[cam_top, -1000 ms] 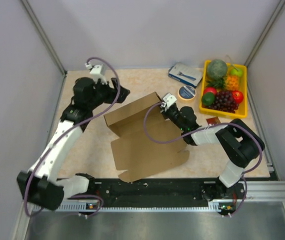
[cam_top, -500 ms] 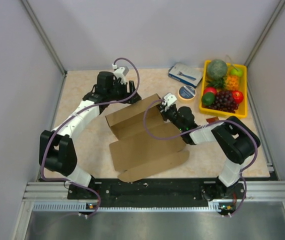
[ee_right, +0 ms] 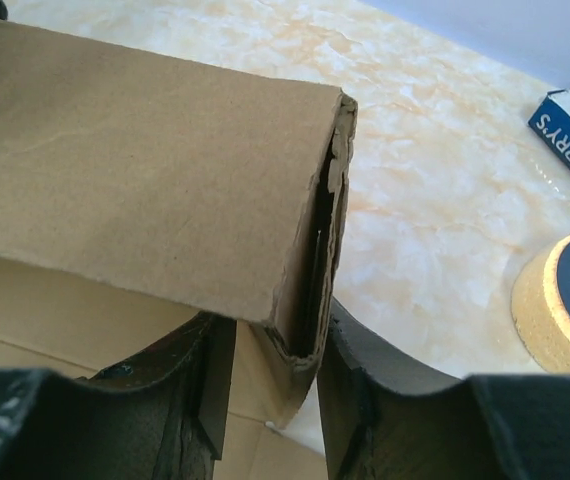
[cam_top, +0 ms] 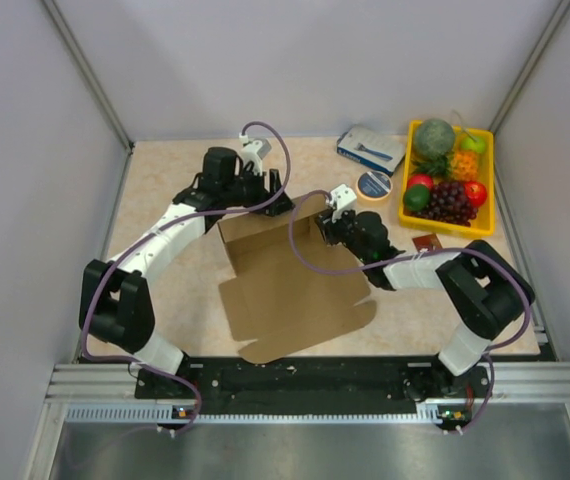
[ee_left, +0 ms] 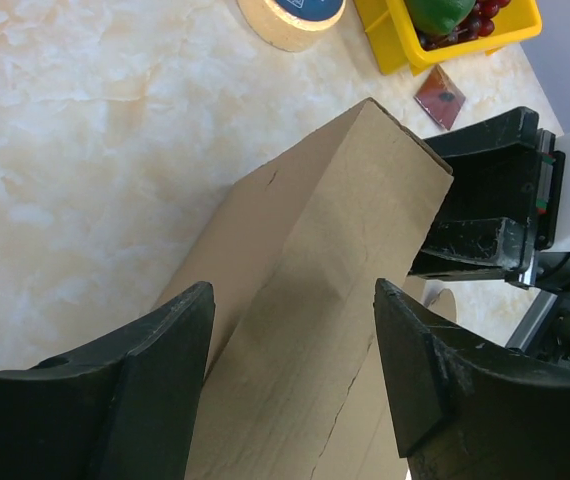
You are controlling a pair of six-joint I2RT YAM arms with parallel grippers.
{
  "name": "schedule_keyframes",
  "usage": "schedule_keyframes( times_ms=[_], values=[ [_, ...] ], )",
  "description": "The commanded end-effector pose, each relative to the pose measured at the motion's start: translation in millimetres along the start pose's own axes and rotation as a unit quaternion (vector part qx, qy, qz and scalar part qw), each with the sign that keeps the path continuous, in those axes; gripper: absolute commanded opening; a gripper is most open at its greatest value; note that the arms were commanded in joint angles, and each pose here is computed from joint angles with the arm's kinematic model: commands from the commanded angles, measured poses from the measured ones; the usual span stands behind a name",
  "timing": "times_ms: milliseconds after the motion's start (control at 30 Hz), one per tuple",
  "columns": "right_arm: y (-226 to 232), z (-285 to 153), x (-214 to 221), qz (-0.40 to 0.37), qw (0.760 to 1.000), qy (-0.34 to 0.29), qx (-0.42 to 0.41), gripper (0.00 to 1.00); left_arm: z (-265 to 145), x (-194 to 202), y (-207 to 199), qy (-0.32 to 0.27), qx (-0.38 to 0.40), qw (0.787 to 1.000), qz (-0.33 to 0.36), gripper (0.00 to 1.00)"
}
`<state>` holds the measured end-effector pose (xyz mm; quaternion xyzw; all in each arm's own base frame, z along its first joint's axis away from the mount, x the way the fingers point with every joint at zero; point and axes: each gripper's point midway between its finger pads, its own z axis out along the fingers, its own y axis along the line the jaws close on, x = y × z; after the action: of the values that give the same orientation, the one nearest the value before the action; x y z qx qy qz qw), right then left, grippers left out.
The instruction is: Fold the paper box
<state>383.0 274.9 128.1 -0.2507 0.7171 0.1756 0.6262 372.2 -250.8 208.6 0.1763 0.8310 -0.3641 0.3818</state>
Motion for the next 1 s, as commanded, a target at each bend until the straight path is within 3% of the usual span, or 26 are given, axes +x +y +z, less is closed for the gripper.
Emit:
schedule_keyframes(
  times_ms=[0,133,200,233,467,667,700,767,833,967],
  values=[
    [1,14,-29,0.005,0.999,-0.038,0.013,0.36,5,4,-13,0.006,0.024,1.0,0.006,0.7],
    [-6,31,-23,-0.012,0.998,-0.013,0.054,0.26,6,4,-14,0.012,0.021,1.0,0.008,0.7],
    [-11,35,-23,-0.024,0.997,-0.009,0.079,0.05,8,8,-11,0.021,0.016,1.0,0.003,0.69],
    [-14,36,-17,-0.031,0.995,-0.001,0.097,0.0,8,7,-12,0.023,0.019,1.0,0.003,0.68],
    [-18,21,-9,-0.052,0.983,0.008,0.176,0.0,14,17,-9,0.04,0.02,0.999,-0.012,0.68],
    [-13,25,-6,-0.083,0.983,0.025,0.162,0.0,12,17,-14,0.04,0.031,0.999,-0.015,0.68],
    [-11,25,-1,-0.084,0.984,0.039,0.154,0.04,11,16,-12,0.037,0.022,0.999,-0.012,0.69],
    [-8,21,0,-0.068,0.988,0.036,0.135,0.41,8,12,-10,0.032,0.012,0.999,-0.007,0.71],
    [-5,13,-14,-0.053,0.991,0.017,0.119,0.52,4,4,-9,0.023,0.002,1.0,0.003,0.73],
    [-8,-8,-18,-0.045,0.992,0.026,0.111,0.63,-3,-9,-4,0.008,-0.028,1.0,0.011,0.75]
  ],
)
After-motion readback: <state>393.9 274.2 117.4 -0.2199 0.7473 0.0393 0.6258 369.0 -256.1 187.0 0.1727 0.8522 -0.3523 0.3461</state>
